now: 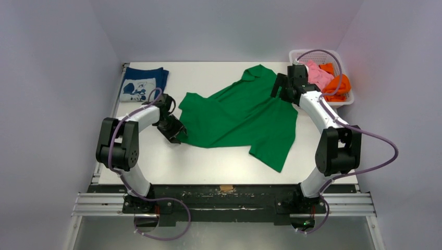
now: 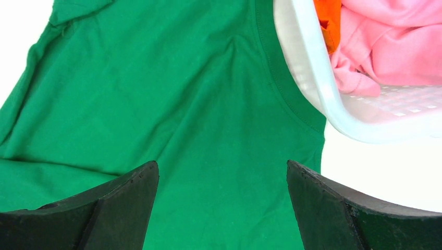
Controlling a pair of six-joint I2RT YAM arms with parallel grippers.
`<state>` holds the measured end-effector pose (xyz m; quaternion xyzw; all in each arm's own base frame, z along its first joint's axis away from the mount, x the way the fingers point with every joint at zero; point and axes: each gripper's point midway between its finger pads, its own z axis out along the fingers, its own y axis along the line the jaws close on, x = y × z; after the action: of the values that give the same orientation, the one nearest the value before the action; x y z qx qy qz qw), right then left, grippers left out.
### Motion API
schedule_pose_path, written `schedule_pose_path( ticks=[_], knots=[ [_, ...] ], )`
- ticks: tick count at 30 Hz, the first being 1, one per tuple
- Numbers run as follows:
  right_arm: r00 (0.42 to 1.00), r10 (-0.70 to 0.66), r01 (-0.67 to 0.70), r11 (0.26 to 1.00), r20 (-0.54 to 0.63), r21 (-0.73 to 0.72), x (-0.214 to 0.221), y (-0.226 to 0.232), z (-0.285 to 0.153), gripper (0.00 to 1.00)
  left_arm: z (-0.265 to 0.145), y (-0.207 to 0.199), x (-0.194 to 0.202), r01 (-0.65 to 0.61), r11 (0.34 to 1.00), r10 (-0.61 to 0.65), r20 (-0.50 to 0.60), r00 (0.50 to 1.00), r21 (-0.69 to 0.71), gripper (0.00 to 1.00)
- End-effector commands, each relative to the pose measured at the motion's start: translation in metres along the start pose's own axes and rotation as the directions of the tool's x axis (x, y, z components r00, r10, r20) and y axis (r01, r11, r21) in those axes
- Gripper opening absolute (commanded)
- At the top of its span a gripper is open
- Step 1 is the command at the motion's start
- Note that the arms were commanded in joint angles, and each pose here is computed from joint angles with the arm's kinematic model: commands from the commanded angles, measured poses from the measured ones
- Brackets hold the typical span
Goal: Fold and stack the t-shirts
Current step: Flatten out the tshirt
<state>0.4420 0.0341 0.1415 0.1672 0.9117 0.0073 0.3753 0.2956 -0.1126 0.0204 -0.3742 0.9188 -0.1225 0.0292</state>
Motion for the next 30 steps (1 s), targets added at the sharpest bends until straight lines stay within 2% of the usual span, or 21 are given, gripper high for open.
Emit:
schedule_pose_path(
  ticks=[1,6,9,15,21,25,30],
  knots=[
    [0.998,0.01,-0.01,1.0,0.058,0.002,-0.017,-0.003,-0.019,0.89,0.022,-0.004,-0.013,0.032,0.999,-0.031,0.063,0.997,-0.014,0.43],
    [0.999,0.009,-0.008,1.0,0.039,-0.006,-0.012,-0.002,-0.02,0.89,0.022,-0.003,-0.014,0.045,0.999,-0.043,0.081,0.996,-0.026,0.21],
    [1.0,0.008,-0.008,1.0,0.029,-0.013,-0.008,-0.002,-0.024,0.89,0.02,-0.003,-0.013,0.046,0.999,-0.043,0.087,0.995,-0.025,0.0],
    [0.999,-0.001,0.001,1.0,-0.048,-0.003,0.028,-0.008,-0.039,0.88,0.008,0.002,-0.005,-0.008,0.999,0.012,0.083,0.996,-0.043,0.0],
    [0.954,-0.123,0.156,0.982,-0.275,0.104,0.124,-0.015,-0.068,0.86,-0.016,0.006,-0.001,-0.122,0.989,0.131,0.121,0.984,-0.081,0.0],
    [0.909,-0.099,0.133,0.99,-0.405,0.055,0.188,-0.013,-0.091,0.82,-0.024,0.004,0.002,-0.203,0.974,0.217,0.162,0.963,-0.1,0.0],
    [0.868,-0.113,0.163,0.985,-0.483,0.063,0.235,-0.027,-0.107,0.78,-0.026,0.004,0.006,-0.265,0.955,0.287,0.184,0.94,-0.137,0.0]
  ],
)
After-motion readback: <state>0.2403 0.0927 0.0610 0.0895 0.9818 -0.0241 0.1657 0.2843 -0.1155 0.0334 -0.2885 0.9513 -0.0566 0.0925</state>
